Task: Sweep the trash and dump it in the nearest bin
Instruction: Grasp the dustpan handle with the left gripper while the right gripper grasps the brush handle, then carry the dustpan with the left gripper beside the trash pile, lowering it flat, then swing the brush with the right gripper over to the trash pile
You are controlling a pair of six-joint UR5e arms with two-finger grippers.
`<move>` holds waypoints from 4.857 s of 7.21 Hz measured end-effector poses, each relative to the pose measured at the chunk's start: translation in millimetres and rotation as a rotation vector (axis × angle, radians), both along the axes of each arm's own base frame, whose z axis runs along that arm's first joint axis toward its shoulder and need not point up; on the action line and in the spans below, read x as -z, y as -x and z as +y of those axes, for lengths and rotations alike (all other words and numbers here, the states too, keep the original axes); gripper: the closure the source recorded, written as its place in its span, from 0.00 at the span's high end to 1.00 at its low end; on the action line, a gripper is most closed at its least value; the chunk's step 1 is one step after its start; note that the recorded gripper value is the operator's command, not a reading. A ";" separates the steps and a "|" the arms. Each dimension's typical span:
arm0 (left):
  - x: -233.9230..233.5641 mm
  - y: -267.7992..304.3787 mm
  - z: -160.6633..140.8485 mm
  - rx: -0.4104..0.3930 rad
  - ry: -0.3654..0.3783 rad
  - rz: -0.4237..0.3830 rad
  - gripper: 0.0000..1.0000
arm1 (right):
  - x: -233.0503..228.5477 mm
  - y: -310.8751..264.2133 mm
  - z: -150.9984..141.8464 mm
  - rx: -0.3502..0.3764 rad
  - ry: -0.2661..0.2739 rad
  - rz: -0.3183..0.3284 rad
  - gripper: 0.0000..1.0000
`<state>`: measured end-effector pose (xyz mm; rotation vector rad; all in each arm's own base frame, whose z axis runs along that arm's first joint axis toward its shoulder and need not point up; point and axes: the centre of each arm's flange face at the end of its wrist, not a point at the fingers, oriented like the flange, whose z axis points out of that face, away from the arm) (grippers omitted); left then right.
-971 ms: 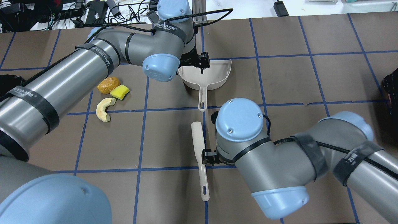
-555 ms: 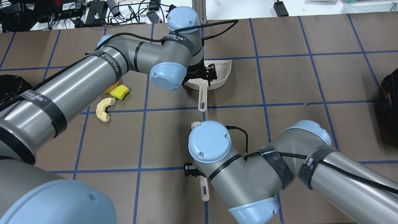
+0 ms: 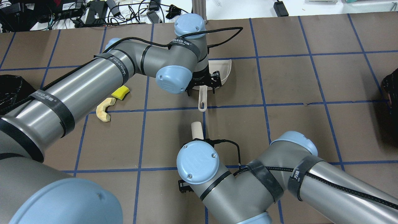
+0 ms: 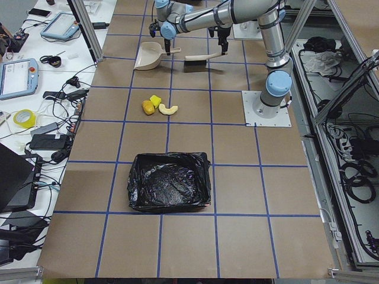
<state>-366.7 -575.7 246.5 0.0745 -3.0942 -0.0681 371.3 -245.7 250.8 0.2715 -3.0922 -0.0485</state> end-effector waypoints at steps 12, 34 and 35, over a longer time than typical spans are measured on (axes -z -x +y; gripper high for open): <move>-53.9 -78.2 -17.4 0.376 -0.005 -0.069 0.00 | 34.4 -16.7 -1.8 -0.030 0.030 -0.007 0.76; -33.0 -651.1 -43.7 1.586 -0.064 -0.096 0.00 | -87.5 -99.8 -138.5 0.107 0.015 -0.007 0.00; -27.1 -645.4 -46.8 1.594 -0.091 -0.092 0.00 | -78.0 -119.3 -164.6 0.129 0.014 -0.008 0.00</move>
